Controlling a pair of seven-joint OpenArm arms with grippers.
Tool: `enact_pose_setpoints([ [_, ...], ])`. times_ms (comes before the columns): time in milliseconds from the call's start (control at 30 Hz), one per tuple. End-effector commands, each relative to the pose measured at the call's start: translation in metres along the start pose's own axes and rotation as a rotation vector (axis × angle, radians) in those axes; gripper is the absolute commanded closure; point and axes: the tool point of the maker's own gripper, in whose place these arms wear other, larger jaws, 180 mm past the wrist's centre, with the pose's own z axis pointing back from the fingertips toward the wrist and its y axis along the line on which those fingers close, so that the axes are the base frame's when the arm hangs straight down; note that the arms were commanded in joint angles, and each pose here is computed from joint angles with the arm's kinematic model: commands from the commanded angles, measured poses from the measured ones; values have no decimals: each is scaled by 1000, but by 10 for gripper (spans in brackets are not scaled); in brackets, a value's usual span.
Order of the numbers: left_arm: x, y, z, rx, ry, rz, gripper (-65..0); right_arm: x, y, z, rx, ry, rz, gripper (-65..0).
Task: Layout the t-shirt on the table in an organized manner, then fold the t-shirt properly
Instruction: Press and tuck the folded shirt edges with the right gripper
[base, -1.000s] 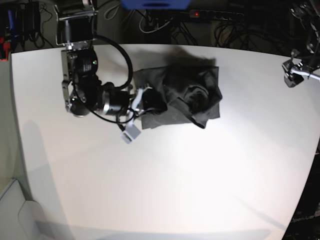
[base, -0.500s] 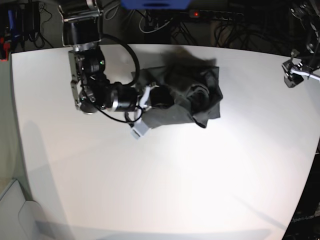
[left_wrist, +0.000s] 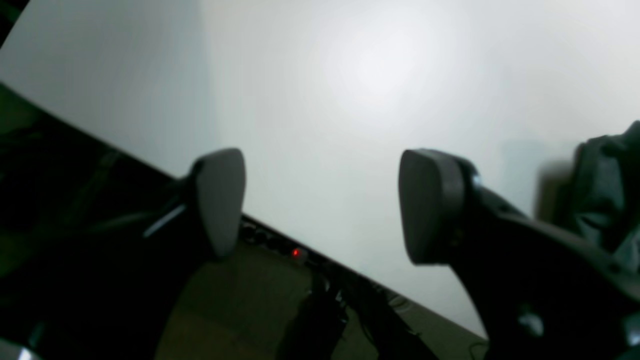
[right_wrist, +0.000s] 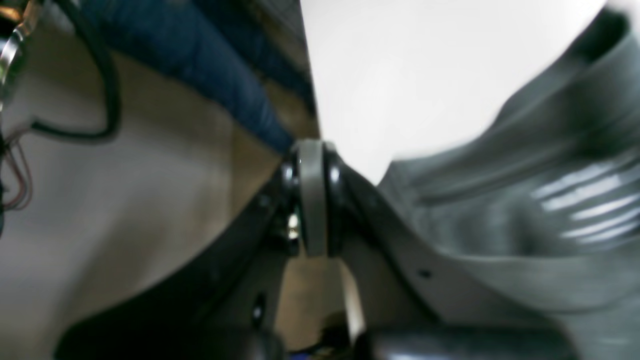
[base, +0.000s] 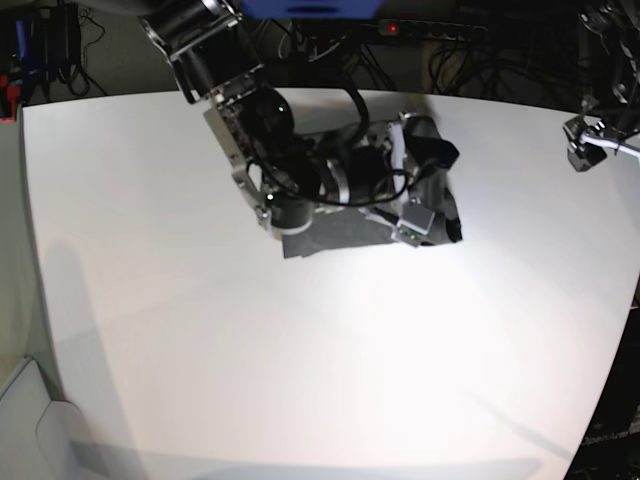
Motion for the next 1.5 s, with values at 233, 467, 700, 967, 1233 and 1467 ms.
enact_pose_setpoints([
  [233, 2, -8, 2, -25, -25, 11, -467, 36, -37, 47, -116, -135, 9, 0],
  [467, -6, -26, -4, -68, 0, -9, -466, 42, -63, 35, -105, -161, -80, 0],
  [700, -12, -39, 1, -91, 3, -27, -466, 62, -90, 23, -96, -213, -160, 0],
  [967, -18, -42, 2, -95, 9, -13, -466, 49, -118, 16, -121, -294, -297, 0],
  [1233, -23, -40, 3, -90, 22, -12, -466, 33, -120, 6, -134, -301, -288, 0],
  [1467, -24, -43, 2, -96, 21, -4, -466, 26, -130, 26, -180, -375, -281, 0],
])
